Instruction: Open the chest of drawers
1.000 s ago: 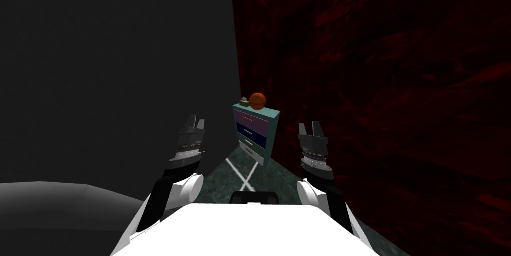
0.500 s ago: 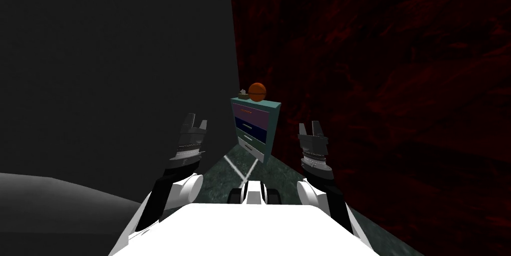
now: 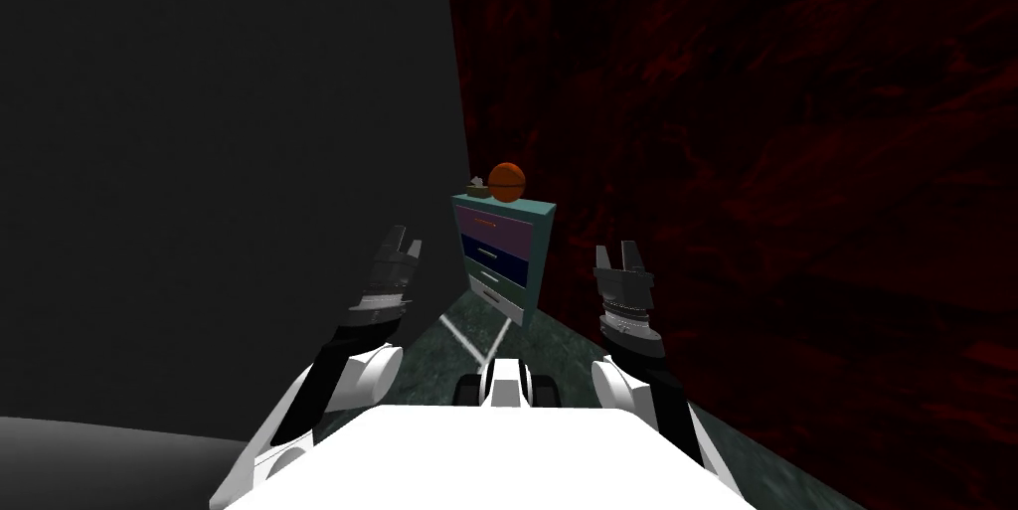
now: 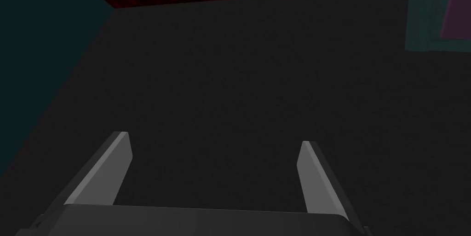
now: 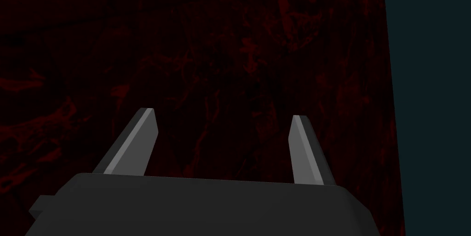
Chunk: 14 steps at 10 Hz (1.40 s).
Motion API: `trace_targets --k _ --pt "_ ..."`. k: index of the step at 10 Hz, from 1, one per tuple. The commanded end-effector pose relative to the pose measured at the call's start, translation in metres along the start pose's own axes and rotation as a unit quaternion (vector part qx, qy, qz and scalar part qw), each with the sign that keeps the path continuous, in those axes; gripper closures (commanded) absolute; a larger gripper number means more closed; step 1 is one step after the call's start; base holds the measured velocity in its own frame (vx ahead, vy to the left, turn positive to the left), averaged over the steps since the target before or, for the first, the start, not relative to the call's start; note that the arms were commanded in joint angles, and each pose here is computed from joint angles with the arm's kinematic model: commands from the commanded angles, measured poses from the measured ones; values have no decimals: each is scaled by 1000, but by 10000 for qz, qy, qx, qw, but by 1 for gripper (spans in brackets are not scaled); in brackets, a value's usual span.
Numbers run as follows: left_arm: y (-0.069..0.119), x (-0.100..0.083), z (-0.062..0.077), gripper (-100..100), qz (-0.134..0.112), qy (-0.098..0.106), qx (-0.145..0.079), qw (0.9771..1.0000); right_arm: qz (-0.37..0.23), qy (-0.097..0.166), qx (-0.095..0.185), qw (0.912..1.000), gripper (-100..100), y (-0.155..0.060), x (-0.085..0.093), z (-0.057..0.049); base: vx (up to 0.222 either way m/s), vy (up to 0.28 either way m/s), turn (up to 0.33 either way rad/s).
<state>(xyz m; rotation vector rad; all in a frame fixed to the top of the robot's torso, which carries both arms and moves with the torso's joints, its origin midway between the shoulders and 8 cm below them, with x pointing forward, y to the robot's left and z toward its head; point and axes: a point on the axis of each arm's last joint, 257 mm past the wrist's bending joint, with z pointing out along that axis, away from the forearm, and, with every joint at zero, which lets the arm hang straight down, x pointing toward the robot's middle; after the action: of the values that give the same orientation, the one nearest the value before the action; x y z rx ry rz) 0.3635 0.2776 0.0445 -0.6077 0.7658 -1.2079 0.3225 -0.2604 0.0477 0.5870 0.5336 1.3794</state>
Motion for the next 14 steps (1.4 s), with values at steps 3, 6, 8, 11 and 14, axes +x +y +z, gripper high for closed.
trace_targets --k 3,6,8,11,14 --pt "22 15 5 -100 -77 299 -443 9985 0 0 0 10000 0 0 0 0 67 22 -130" --pt "37 24 6 -100 -114 468 -740 9961 0 0 0 10000 0 0 0 0 73 26 -131" --pt "46 30 7 -100 -126 573 -928 9940 0 0 0 10000 0 0 0 0 59 22 -122" --pt "60 38 6 -100 -121 726 -1189 9902 0 0 0 10000 0 0 0 0 52 24 -114" --pt "72 44 5 -100 -91 877 -1435 9857 0 0 0 10000 0 0 0 0 50 28 -94"
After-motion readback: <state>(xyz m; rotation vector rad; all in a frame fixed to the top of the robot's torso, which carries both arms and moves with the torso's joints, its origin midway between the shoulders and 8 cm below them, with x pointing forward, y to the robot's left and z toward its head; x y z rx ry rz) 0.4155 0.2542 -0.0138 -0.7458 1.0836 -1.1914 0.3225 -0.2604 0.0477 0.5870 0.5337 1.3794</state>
